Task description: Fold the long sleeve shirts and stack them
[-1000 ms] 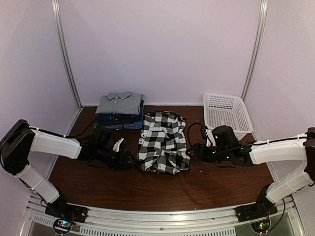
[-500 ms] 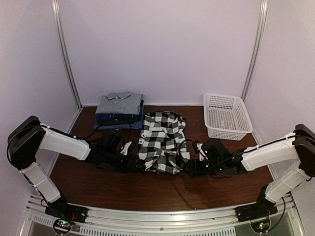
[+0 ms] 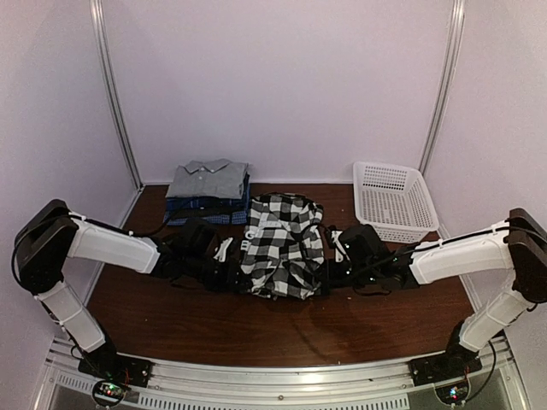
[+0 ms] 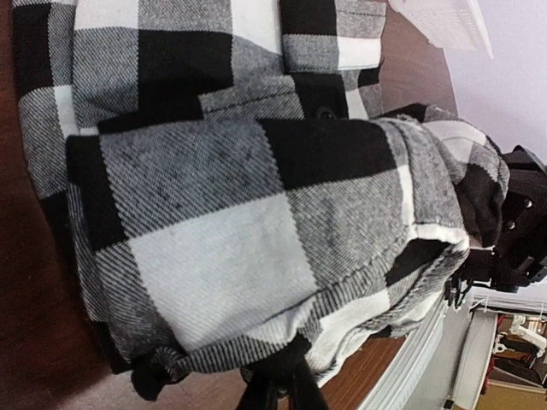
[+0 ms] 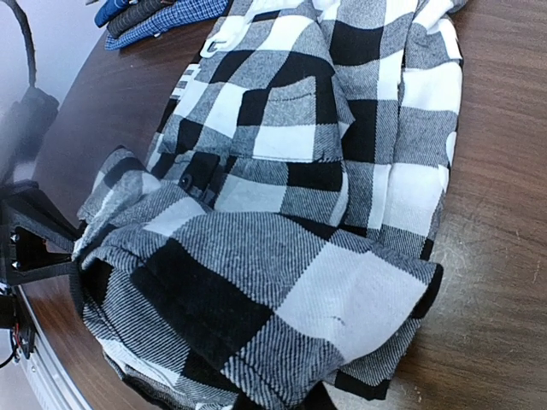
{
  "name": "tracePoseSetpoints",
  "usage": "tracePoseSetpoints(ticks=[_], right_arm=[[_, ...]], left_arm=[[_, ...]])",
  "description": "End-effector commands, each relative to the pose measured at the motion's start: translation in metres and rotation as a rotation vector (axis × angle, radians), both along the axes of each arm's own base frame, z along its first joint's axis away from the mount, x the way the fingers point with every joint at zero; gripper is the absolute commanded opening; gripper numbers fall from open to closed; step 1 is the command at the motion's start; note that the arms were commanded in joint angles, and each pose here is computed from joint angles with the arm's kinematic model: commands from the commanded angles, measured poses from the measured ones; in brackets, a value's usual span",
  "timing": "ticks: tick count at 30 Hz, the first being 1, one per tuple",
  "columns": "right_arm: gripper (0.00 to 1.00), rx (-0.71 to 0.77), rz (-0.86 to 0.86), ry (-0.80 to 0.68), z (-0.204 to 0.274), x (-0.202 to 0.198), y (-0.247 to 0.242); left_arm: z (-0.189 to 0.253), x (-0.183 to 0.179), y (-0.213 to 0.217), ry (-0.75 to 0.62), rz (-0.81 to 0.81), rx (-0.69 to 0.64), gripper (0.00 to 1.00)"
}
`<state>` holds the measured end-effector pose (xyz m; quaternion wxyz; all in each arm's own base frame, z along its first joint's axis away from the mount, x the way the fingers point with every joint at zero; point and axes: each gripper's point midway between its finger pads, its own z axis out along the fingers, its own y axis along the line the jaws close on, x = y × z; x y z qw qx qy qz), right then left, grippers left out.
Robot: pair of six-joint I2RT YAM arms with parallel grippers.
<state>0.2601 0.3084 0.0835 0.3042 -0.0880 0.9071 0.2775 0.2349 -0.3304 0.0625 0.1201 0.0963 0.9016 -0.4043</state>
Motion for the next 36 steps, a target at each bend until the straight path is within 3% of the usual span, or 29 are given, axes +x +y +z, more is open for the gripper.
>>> tracePoseSetpoints(ticks=[1,7,13,15,17,19,21,25,30,36], right_arm=[[0.04,-0.027,-0.023,-0.037,0.013,0.011,0.002],[0.0,-0.027,-0.073,-0.064,0.031,0.038,0.001],[0.02,-0.026,-0.164,-0.088,0.046,0.097,-0.009],[0.1,-0.04,-0.18,-0.086,0.047,0.115,-0.012],[0.24,-0.047,-0.184,-0.086,0.051,0.128,-0.012],[0.4,-0.052,-0.182,-0.094,0.057,0.137,-0.012],[0.5,-0.065,-0.173,-0.103,0.064,0.14,-0.012],[0.56,-0.077,-0.172,-0.118,0.074,0.135,-0.018],[0.54,-0.058,-0.154,-0.126,0.08,0.112,-0.024],[0.39,-0.042,-0.12,-0.122,0.066,0.084,-0.026]], left_arm=[[0.03,0.016,-0.011,-0.073,0.009,-0.04,0.03],[0.044,0.055,-0.008,-0.102,0.051,-0.022,0.0],[0.04,0.127,-0.001,-0.112,0.096,0.016,0.0],[0.036,0.149,0.001,-0.107,0.113,0.032,0.08],[0.039,0.166,0.001,-0.112,0.124,0.029,0.2],[0.052,0.178,0.001,-0.138,0.134,0.024,0.42],[0.064,0.183,0.002,-0.167,0.133,0.031,0.56],[0.083,0.186,0.017,-0.218,0.165,0.061,0.67],[0.089,0.171,0.038,-0.247,0.194,0.076,0.68],[0.06,0.142,0.043,-0.205,0.153,0.081,0.58]])
